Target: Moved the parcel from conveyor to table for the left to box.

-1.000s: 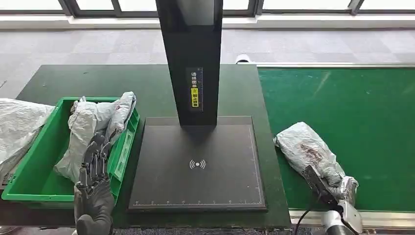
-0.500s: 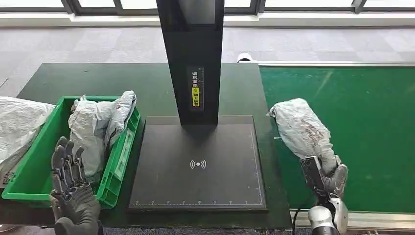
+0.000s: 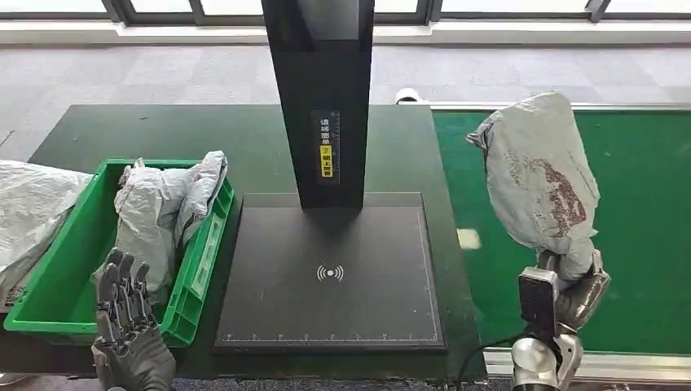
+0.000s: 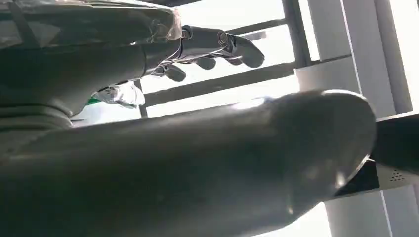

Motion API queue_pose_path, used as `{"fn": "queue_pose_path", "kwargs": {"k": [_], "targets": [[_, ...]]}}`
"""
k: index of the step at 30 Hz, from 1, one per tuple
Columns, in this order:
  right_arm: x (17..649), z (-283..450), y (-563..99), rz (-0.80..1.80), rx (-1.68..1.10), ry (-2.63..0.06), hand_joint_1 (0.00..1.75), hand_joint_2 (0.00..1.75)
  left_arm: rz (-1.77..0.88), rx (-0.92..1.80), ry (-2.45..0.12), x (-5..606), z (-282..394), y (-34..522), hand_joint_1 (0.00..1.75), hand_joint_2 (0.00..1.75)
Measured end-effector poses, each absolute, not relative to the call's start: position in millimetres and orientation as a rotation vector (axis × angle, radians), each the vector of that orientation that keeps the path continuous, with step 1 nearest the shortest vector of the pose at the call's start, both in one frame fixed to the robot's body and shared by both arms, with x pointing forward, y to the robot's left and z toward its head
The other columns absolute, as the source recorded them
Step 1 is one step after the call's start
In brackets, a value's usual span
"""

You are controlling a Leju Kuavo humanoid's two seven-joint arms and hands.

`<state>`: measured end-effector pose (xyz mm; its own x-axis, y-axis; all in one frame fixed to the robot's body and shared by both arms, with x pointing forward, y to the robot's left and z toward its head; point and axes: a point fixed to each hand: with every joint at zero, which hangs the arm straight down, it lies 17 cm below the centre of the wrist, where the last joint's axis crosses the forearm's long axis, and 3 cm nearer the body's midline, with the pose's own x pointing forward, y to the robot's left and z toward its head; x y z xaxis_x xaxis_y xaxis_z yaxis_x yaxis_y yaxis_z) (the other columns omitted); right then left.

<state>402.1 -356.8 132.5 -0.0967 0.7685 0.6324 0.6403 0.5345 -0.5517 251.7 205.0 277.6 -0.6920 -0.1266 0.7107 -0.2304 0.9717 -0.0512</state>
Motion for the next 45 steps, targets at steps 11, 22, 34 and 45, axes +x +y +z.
{"fn": "queue_pose_path", "kwargs": {"k": [11, 22, 34, 45], "targets": [[426.0, 116.6, -218.2, 0.396, -0.787, -1.937, 1.75, 1.75, 0.157, 0.162, -2.325, 250.2, 271.5, 190.1, 0.0, 0.0], [403.6, 45.9, -87.3, 0.738, -0.445, -1.849, 1.75, 1.75, 0.006, -0.106, -2.346, 265.8, 269.9, 153.6, 0.0, 0.0], [389.5, 18.3, -68.8, 0.837, -0.352, -1.79, 1.75, 1.75, -0.019, -0.154, -2.332, 286.2, 263.1, 148.8, 0.0, 0.0], [383.0, 10.8, -68.7, 0.847, -0.347, -1.753, 1.66, 1.75, -0.074, -0.233, -2.327, 292.1, 261.8, 137.2, 0.0, 0.0]]}}
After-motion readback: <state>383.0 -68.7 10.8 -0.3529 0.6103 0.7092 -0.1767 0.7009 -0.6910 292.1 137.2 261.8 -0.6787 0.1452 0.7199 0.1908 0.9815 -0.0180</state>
